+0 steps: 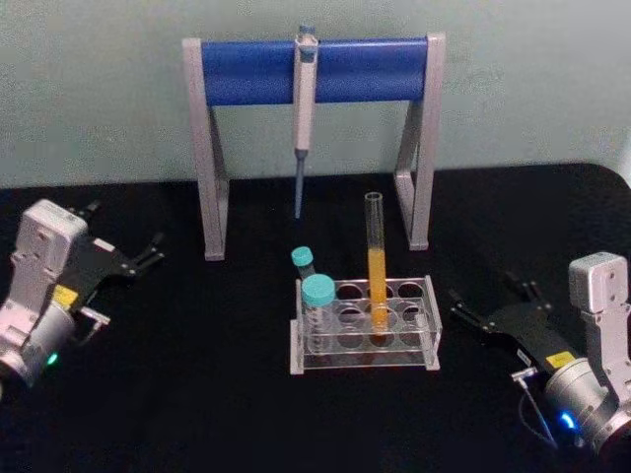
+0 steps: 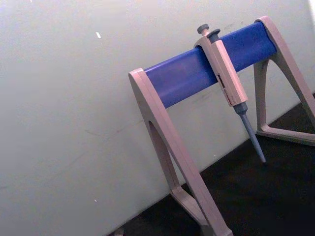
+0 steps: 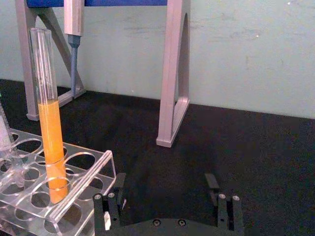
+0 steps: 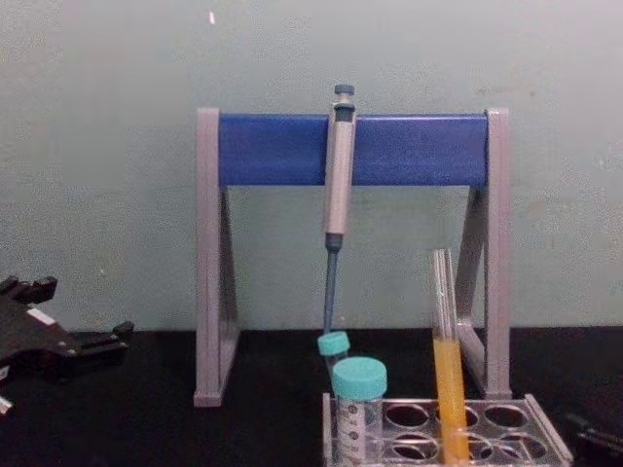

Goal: Pick up the test tube from the test tube rack, shake it, then place it back into the test tube rack.

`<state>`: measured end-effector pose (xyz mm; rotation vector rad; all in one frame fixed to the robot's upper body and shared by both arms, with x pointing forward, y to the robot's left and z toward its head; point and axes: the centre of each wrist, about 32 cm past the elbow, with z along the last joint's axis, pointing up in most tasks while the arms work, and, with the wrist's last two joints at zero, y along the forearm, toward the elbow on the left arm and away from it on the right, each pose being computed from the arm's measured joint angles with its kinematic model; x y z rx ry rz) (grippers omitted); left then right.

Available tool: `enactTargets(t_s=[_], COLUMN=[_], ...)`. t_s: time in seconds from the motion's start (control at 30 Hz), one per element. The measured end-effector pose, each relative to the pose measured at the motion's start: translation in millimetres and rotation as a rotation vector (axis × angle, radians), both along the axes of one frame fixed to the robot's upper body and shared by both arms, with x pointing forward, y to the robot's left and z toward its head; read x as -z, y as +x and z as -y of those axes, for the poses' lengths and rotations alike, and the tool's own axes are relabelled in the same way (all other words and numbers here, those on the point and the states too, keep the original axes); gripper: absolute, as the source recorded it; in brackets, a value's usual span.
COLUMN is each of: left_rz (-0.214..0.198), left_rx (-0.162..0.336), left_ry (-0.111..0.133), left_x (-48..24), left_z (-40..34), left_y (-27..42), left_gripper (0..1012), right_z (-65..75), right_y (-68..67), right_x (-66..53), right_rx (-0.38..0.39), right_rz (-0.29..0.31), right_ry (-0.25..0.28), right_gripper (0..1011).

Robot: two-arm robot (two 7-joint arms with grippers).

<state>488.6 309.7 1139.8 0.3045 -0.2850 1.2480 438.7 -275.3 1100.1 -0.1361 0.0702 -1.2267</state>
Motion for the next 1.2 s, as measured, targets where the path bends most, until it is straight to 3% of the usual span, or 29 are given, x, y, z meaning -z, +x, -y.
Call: enactTargets(t_s=[1.2], left_rz=[0.000], left_rx=[0.000], left_ry=[0.000], left_x=[0.0], left_z=[0.0], left_y=[0.0], left_gripper=[1001], right_z=[0.0], right_y=[0.0], right_x=[0.0], right_rx=[0.000], right_rz=[0.000], right_ry=[0.000], right_gripper=[1000])
